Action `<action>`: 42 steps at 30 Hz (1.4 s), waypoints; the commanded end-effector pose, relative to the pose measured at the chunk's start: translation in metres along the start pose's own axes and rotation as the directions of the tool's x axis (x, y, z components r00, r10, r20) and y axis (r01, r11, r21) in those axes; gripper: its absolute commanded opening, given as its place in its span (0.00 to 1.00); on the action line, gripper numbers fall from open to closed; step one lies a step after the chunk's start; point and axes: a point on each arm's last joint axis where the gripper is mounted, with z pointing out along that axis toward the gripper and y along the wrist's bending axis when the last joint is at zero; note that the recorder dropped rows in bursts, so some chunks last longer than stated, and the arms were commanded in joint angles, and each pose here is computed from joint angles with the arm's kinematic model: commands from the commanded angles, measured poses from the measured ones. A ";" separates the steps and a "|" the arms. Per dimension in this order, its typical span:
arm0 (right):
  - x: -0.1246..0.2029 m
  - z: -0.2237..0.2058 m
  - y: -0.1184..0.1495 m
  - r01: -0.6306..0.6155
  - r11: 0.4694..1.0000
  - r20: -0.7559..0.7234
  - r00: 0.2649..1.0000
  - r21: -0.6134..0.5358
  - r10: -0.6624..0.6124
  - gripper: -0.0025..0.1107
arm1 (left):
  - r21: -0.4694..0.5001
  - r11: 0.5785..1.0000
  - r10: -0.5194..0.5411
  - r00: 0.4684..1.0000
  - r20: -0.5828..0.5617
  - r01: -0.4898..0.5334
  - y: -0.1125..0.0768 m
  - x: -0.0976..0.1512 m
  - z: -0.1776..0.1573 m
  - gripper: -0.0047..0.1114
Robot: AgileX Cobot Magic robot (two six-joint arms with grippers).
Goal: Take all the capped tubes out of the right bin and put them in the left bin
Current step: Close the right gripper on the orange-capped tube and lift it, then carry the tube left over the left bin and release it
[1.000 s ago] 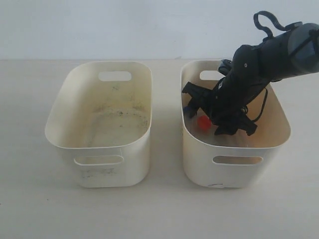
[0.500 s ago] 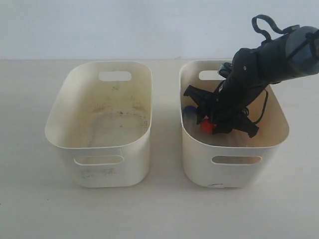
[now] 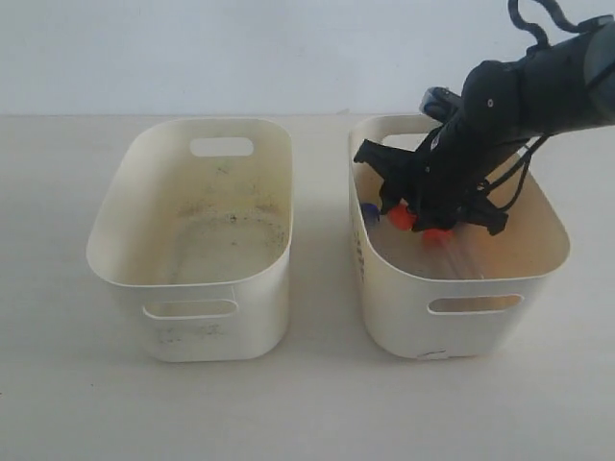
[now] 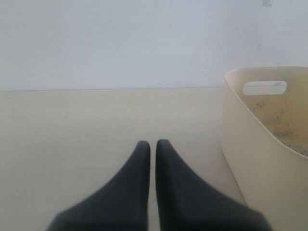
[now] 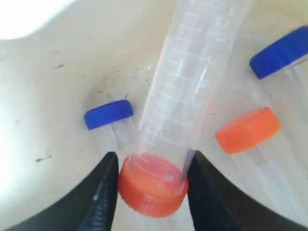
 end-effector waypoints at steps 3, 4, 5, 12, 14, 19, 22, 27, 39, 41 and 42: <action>-0.006 -0.025 0.004 0.096 0.995 0.034 0.995 -0.014 -0.095 0.02 | 0.001 1.000 -0.016 1.000 0.008 0.016 0.000 -0.002 0.000 0.08; -0.007 -0.029 0.005 0.109 0.994 0.044 0.993 -0.022 -0.108 0.02 | 0.001 1.000 -0.016 1.000 0.008 0.016 0.000 -0.002 0.000 0.08; -0.008 -0.033 0.006 0.110 0.994 0.051 0.993 -0.028 -0.108 0.02 | 0.001 1.000 -0.016 1.000 0.008 0.016 0.000 -0.002 0.000 0.08; -0.011 -0.054 0.011 0.112 0.992 0.090 0.990 -0.063 -0.106 0.02 | 0.001 1.000 -0.016 1.000 0.008 0.016 0.000 -0.002 0.000 0.08; -0.011 -0.061 0.012 0.114 0.991 0.099 0.989 -0.071 -0.106 0.02 | 0.001 1.000 -0.016 1.000 0.008 0.016 0.000 -0.002 0.000 0.08; -0.009 -0.094 0.027 0.245 0.960 0.197 0.956 -0.137 -0.216 0.02 | 0.001 1.000 -0.016 1.000 0.008 0.016 0.000 -0.002 0.000 0.08; 0.003 -0.120 0.046 0.388 0.902 0.287 0.901 -0.191 -0.326 0.02 | 0.001 1.000 -0.016 1.000 0.008 0.016 0.000 -0.002 0.000 0.08; 0.038 -0.136 0.081 0.519 0.806 0.362 0.837 -0.286 -0.410 0.02 | 0.001 1.000 -0.016 1.000 0.008 0.016 0.000 -0.002 0.000 0.08; 0.100 -0.095 0.126 0.633 0.677 0.389 0.770 -0.375 -0.505 0.02 | 0.001 1.000 -0.016 1.000 0.008 0.016 0.000 -0.002 0.000 0.08; 0.102 -0.086 0.125 0.632 0.683 0.371 0.772 -0.366 -0.516 0.02 | 0.001 1.000 -0.016 1.000 0.008 0.016 0.000 -0.002 0.000 0.08; 0.102 -0.083 0.125 0.632 0.684 0.366 0.772 -0.364 -0.519 0.02 | 0.001 1.000 -0.016 1.000 0.008 0.016 0.000 -0.002 0.000 0.08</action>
